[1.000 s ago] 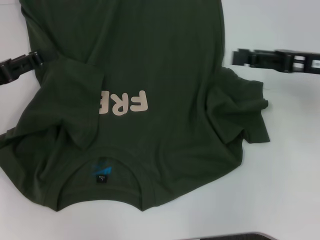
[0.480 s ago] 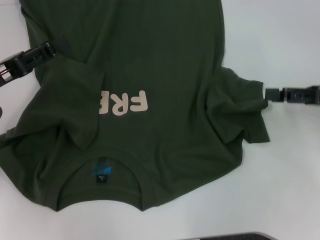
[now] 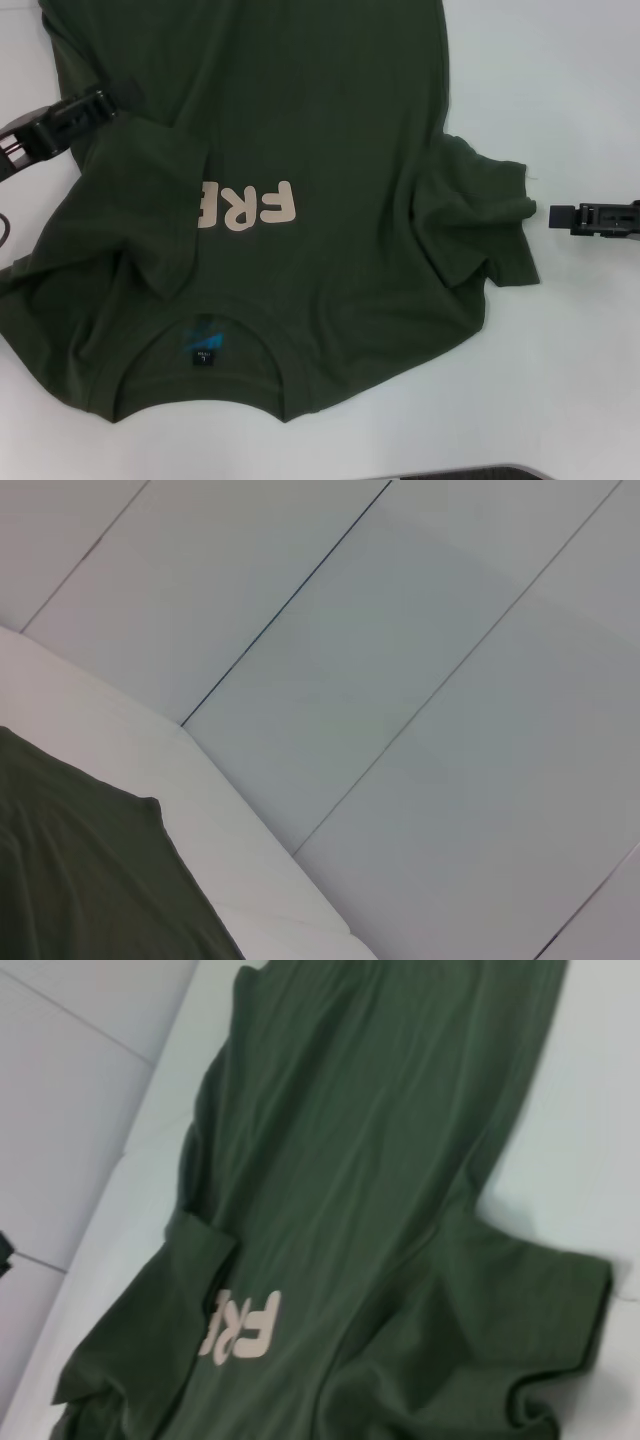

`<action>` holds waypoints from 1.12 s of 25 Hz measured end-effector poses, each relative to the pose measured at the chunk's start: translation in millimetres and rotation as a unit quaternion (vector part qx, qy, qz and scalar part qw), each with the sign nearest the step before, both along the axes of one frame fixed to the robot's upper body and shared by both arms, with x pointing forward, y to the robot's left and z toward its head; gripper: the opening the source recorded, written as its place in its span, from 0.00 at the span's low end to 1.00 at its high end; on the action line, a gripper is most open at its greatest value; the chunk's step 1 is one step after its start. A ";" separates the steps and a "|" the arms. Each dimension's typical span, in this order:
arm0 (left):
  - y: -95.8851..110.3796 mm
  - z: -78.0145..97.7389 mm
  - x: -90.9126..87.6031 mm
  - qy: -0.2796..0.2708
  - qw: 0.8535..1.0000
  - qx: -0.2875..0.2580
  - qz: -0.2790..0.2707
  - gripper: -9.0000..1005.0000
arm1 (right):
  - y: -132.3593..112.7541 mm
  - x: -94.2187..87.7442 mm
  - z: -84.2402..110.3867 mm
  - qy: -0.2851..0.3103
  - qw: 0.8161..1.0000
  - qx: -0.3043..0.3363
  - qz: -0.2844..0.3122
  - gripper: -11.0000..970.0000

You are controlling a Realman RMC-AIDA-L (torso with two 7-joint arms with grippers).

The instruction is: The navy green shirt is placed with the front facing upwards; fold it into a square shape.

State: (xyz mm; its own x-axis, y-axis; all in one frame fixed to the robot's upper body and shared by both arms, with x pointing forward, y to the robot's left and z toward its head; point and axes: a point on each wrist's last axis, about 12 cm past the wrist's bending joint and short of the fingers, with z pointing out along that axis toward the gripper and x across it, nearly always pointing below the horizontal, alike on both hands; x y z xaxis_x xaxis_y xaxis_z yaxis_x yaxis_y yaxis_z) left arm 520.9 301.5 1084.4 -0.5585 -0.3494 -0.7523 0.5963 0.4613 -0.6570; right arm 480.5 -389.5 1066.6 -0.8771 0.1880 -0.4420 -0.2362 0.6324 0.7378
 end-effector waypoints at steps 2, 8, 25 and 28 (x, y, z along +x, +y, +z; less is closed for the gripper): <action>-0.5 -0.3 -0.1 0.001 1.000 0.000 -0.001 0.88 | 0.2 0.7 -2.0 0.000 1.000 -0.004 -0.006 0.93; -0.2 -1.1 -0.9 0.002 1.000 0.000 0.000 0.88 | 5.0 6.9 -4.8 -0.009 1.000 -0.013 -0.012 0.93; 2.6 -2.9 -2.1 0.005 1.000 0.002 0.009 0.88 | 24.2 24.3 -10.9 -0.011 1.000 -0.014 -0.014 0.93; 3.2 -2.7 -1.6 0.004 1.000 0.003 0.011 0.88 | 24.6 23.3 -11.8 -0.007 1.000 -0.012 -0.015 0.93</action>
